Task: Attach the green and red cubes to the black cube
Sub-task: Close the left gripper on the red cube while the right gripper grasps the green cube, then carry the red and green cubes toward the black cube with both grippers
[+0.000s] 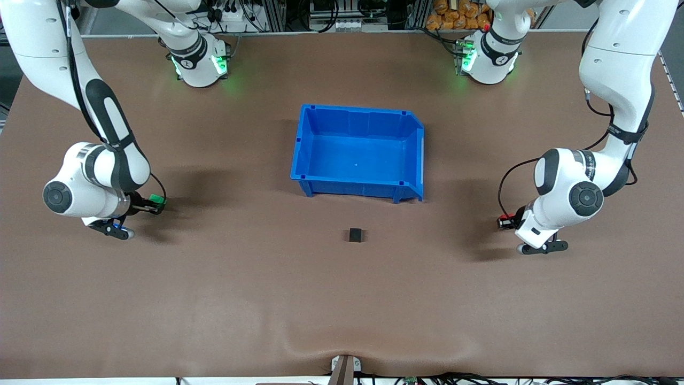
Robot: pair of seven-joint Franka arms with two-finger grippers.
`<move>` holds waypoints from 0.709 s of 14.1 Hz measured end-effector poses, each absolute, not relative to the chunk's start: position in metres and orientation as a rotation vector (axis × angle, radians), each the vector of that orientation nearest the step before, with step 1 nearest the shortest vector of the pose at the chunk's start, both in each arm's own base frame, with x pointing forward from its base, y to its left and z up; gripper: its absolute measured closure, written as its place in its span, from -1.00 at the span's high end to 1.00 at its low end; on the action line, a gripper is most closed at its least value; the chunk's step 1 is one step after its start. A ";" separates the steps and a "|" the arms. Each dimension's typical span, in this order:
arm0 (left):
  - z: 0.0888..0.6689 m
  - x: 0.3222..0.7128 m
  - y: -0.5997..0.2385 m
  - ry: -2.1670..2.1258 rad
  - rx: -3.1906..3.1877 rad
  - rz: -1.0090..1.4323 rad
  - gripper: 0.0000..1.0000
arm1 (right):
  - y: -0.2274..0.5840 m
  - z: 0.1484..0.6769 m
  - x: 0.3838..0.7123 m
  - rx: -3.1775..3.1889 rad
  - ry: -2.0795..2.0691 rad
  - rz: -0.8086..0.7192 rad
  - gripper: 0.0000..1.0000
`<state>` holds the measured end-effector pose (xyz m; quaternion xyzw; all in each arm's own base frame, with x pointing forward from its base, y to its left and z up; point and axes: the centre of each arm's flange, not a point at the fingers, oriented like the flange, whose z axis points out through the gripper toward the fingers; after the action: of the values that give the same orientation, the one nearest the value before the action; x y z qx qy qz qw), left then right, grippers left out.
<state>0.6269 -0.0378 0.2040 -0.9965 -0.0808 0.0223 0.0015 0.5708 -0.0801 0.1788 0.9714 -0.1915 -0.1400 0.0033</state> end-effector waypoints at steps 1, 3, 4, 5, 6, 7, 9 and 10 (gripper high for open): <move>0.209 0.631 -0.044 -0.310 -3.123 0.057 -0.22 | -0.074 0.184 0.574 3.026 -0.657 -0.485 -0.21; 0.218 0.637 -0.061 -0.432 -3.105 0.049 -0.22 | -0.060 0.200 0.585 2.997 -0.794 -0.551 -0.21; 0.223 0.639 -0.071 -0.501 -3.093 0.046 -0.22 | -0.052 0.209 0.592 2.987 -0.859 -0.571 -0.21; 0.228 0.641 -0.081 -0.579 -3.077 0.045 -0.22 | -0.044 0.217 0.598 2.971 -0.921 -0.582 -0.21; 0.230 0.643 -0.092 -0.663 -3.057 0.046 -0.22 | -0.037 0.223 0.603 2.948 -0.986 -0.586 -0.21; 0.232 0.646 -0.103 -0.759 -3.034 0.044 -0.22 | -0.029 0.230 0.607 2.918 -1.057 -0.588 -0.21; 0.234 0.652 -0.121 -0.961 -2.983 0.026 -0.22 | -0.008 0.243 0.616 2.853 -1.195 -0.596 -0.21; 0.236 0.655 -0.127 -1.065 -2.953 0.014 -0.22 | 0.004 0.251 0.621 2.823 -1.256 -0.599 -0.21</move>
<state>0.6555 -0.1271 0.2359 -0.9407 -0.3393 0.0044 0.0013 0.6210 0.0038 0.2509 0.8970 -0.3990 -0.1902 -0.0029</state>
